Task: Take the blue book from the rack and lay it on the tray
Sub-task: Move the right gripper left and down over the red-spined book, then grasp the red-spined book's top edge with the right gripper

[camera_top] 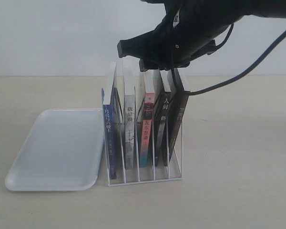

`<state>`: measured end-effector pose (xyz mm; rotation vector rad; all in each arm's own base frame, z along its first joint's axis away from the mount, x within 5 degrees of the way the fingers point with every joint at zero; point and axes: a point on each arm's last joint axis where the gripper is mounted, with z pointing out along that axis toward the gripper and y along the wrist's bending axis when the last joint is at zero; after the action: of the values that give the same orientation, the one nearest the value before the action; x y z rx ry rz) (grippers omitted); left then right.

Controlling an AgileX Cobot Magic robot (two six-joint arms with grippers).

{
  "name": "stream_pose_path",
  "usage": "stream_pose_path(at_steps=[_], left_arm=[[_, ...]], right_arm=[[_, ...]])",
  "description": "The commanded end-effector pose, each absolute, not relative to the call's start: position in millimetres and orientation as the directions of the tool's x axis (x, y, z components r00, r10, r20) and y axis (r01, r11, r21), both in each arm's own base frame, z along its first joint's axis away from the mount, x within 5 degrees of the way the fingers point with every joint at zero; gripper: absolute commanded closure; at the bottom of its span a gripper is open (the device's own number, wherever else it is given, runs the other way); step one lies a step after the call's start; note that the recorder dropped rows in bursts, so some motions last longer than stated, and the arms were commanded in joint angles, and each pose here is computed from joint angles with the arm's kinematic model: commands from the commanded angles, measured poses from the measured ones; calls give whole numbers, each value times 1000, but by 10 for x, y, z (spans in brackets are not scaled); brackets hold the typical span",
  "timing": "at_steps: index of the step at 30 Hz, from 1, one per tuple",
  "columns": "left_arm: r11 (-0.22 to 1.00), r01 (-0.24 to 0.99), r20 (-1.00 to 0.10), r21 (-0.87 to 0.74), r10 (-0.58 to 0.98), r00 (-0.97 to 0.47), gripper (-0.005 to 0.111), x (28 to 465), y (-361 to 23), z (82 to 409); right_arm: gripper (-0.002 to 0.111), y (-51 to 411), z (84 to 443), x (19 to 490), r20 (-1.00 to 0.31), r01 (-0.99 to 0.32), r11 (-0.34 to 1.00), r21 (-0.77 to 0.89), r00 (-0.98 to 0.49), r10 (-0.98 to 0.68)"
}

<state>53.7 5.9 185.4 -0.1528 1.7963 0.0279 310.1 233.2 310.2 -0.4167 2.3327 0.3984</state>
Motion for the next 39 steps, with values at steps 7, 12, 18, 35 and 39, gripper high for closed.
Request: stream_pose_path(at_steps=[7, 12, 18, 35, 39], left_arm=[[991, -115, -971, -70, -94, -220, 103, 538, 56, 1844], [991, -115, -971, -70, -94, -220, 103, 538, 56, 1844], [991, -115, -971, -70, -94, -220, 103, 538, 56, 1844], [991, -115, -971, -70, -94, -220, 103, 538, 56, 1844], [991, -115, -971, -70, -94, -220, 103, 538, 56, 1844]], right_arm=[[68, 2339, 3130, 3083, -695, -400, 899, 177, -697, -174], [68, 2340, 3130, 3083, -695, -400, 899, 179, -698, -172], [68, 2347, 3130, 3078, -690, -393, 898, 197, -706, -158], [68, 2436, 2802, 3188, -637, -384, 906, 179, -747, -191], [102, 2433, 2798, 3185, -632, -383, 907, 177, -750, -193]])
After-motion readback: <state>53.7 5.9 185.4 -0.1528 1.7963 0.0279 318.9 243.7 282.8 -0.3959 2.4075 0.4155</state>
